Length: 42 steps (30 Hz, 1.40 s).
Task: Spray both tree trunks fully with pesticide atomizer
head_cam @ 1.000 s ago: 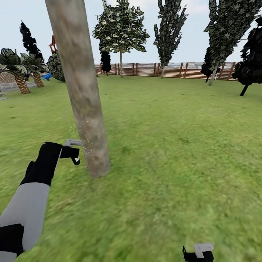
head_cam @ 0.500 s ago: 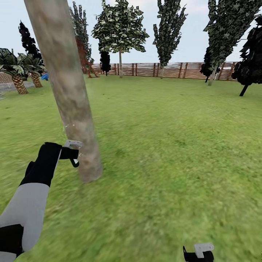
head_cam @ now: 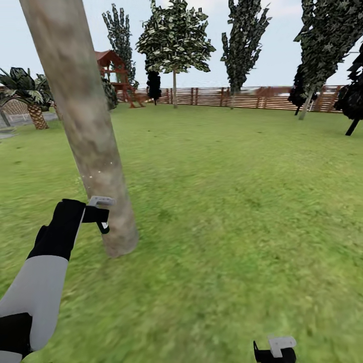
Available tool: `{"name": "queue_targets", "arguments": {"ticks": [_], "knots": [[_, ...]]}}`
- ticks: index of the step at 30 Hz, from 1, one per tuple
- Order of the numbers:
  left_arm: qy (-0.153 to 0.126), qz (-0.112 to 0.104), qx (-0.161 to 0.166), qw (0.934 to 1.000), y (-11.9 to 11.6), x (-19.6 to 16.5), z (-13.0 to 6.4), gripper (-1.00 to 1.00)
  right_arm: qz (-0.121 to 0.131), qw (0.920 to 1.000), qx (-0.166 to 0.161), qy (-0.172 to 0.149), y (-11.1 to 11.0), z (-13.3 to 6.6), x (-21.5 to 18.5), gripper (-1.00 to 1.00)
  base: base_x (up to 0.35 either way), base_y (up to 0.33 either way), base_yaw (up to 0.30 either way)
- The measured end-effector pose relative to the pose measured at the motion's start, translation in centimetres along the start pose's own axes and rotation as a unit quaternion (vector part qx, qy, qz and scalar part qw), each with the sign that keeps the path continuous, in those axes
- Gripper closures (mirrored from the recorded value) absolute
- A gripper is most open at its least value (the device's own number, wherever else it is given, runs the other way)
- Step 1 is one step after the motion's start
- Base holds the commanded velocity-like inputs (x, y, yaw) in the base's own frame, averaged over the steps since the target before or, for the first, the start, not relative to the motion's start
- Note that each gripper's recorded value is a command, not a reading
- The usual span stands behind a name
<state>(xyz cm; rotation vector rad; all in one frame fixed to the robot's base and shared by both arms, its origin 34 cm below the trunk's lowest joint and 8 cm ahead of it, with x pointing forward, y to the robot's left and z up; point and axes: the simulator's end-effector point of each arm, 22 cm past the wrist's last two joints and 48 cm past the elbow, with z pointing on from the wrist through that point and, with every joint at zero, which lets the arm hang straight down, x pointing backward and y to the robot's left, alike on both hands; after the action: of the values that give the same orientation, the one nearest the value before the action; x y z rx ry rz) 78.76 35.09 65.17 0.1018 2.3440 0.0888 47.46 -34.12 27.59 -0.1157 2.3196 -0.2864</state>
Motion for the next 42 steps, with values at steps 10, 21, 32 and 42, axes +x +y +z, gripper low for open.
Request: {"name": "queue_targets", "arguments": {"ticks": [10, 21, 32, 42], "knots": [[0.044, -0.001, -0.020, 0.9988, 2.4, 4.9, 1.3, 1.00, 0.000, 1.0000, 0.000, 0.000, 0.0, 0.0, 0.0, -1.00, 0.209, -0.138, 0.076], [0.130, -0.003, -0.111, 0.9853, 8.5, 13.5, 2.8, 1.00, 0.000, 1.0000, -0.001, 0.000, 0.0, 0.0, 0.0, -1.00, 0.005, -0.001, 0.000], [0.135, -0.028, -0.087, 0.9866, 7.8, 15.0, 3.3, 1.00, 0.000, 1.0000, -0.001, 0.000, 0.0, 0.0, 0.0, -1.00, 0.103, 0.000, 0.000], [0.108, -0.030, -0.071, 0.9912, 7.2, 11.3, 2.7, 1.00, 0.000, 1.0000, -0.001, 0.000, 0.0, 0.0, 0.0, -1.00, 0.085, 0.000, 0.000]]}}
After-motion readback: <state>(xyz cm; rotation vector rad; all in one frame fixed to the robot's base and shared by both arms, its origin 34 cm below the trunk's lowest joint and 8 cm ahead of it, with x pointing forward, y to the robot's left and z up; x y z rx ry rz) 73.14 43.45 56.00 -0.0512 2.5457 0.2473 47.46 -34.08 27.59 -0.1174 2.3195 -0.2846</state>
